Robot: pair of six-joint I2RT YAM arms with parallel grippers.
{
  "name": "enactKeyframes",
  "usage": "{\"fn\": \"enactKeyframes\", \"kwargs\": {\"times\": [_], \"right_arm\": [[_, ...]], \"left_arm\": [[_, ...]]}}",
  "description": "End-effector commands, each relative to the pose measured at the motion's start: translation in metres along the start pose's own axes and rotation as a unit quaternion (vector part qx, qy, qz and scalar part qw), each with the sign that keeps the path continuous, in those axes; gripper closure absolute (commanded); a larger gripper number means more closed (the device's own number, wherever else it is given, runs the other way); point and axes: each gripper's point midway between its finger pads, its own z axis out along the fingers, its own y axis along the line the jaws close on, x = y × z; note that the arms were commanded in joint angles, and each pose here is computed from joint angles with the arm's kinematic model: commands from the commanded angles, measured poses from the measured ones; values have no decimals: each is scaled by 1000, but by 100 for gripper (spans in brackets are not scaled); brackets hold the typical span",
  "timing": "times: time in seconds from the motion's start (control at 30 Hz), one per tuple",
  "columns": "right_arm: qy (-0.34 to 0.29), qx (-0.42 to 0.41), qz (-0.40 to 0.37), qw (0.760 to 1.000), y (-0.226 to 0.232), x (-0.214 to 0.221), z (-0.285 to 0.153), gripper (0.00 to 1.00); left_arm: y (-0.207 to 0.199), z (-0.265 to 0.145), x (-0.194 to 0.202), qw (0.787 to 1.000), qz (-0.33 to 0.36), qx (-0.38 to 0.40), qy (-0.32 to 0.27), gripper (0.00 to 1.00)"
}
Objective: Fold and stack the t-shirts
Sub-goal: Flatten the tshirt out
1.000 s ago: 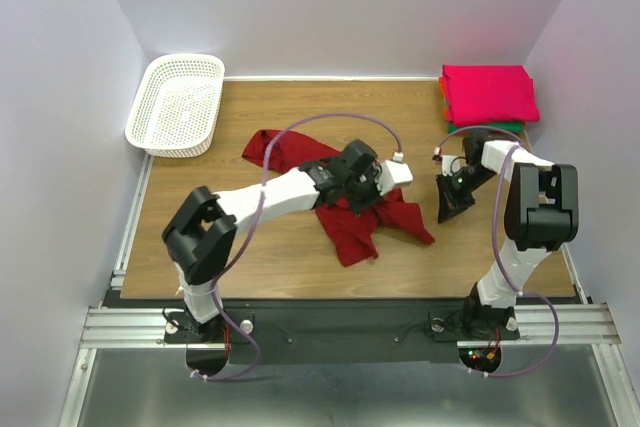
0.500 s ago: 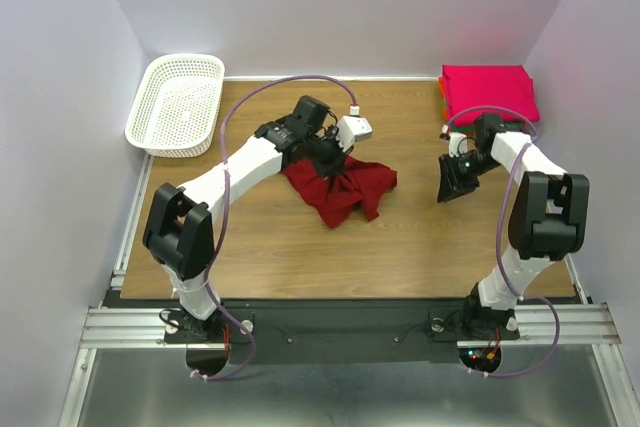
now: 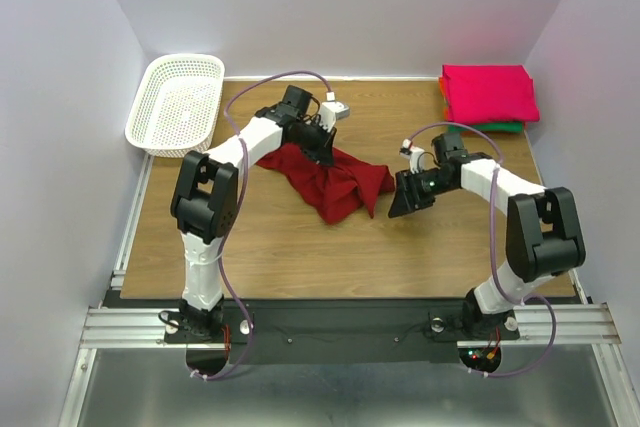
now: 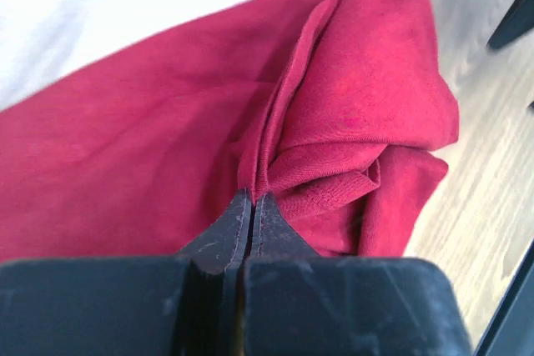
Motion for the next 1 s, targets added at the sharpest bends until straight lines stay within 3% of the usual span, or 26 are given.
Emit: {"fn": "enactKeyframes", "kwargs": {"times": [0.0, 0.17, 0.5, 0.57, 0.6, 0.73, 0.97], "right_arm": [[-48, -12, -26, 998, 6, -25, 19, 39], [-83, -18, -50, 995, 14, -52, 29, 39], [-36, -27, -65, 997, 21, -49, 75, 43], [-32, -18, -59, 998, 16, -50, 78, 56], [-31, -16, -59, 998, 16, -50, 78, 69], [-37, 14, -72, 997, 13, -45, 64, 100], [-14, 85, -75, 993, -12, -21, 31, 99]], "left_arm": [[-14, -14, -34, 999, 11, 26, -38, 100], [-9, -7, -30, 999, 6, 26, -29, 100], [4, -9, -30, 999, -3, 20, -28, 100], [5, -11, -30, 999, -2, 18, -26, 100], [6, -15, -31, 1000, 0, 16, -27, 100], [13, -36, -31, 1000, 8, 10, -26, 98], [26, -67, -14, 1000, 16, 7, -16, 93]]}}
